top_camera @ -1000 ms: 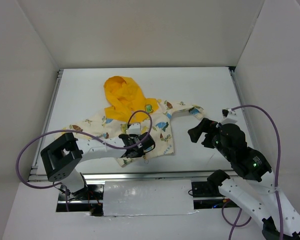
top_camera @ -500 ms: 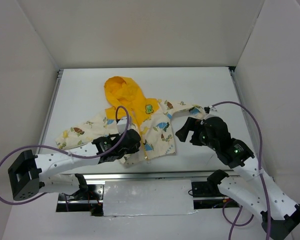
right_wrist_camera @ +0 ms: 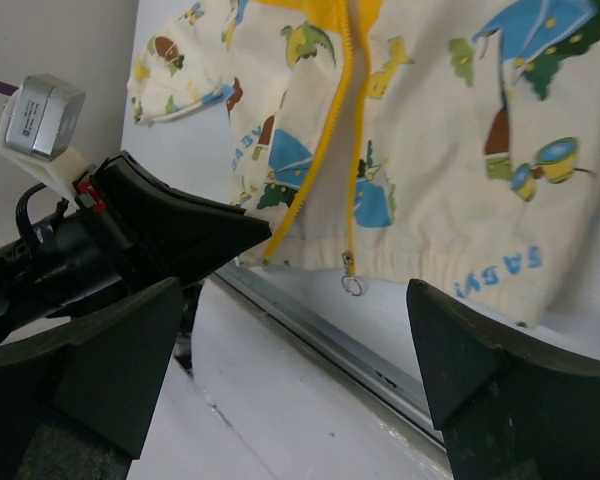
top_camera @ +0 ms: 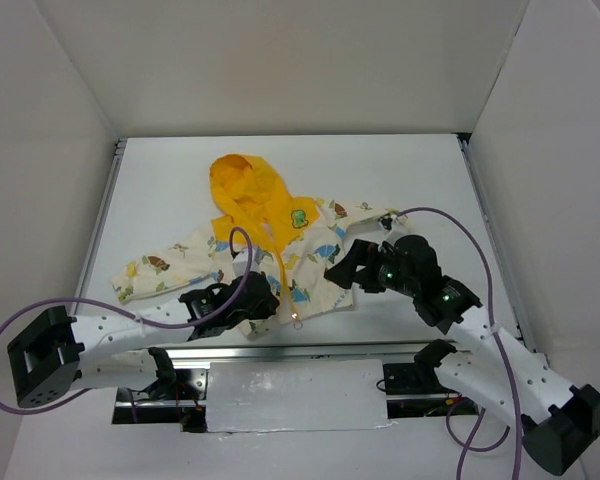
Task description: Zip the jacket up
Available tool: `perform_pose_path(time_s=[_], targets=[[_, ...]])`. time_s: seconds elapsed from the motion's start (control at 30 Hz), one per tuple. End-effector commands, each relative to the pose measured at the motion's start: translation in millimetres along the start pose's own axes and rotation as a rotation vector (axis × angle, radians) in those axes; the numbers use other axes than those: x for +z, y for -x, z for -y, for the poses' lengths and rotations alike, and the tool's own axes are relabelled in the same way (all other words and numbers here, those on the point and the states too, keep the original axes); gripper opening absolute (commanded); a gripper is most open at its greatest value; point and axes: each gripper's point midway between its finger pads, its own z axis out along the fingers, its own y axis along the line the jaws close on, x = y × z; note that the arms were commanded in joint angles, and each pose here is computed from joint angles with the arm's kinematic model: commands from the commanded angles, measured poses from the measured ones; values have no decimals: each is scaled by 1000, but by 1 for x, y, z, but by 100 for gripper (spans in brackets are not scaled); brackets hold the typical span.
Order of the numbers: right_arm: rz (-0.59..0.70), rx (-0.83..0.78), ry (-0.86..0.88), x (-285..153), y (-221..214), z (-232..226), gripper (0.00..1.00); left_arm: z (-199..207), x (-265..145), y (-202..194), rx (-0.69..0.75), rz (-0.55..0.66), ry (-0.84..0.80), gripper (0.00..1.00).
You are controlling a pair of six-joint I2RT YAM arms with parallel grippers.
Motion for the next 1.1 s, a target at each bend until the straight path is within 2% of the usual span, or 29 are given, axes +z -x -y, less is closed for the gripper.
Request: perform_pose_path(time_s=[0.0,0.1,0.33,0.77,0.87,0.97,1.0,1.07], targets=[[-50,34,225,19,-10,-40,100,35,-9,12,-102,52,-204,0],[-60,76,248,41,-20,-46,99,34,-13,13,-130,80,-246,0],[-118,204,226,92,-41,-49,89,33,-25,17,-159,122,-328,0],[-227,320,276,125,-65,-58,80,31,-34,24,-191,166,-372,0],[-228,320,328,126,-62,-67,69,31,-35,24,-189,166,-372,0],[-238,313,358,128,-61,-74,52,31,-35,24,-188,162,-377,0],[-236,314,362,129,-60,-75,43,30,-35,23,-186,161,-374,0],[-233,309,366,129,-59,-76,33,30,-34,21,-187,156,-373,0]])
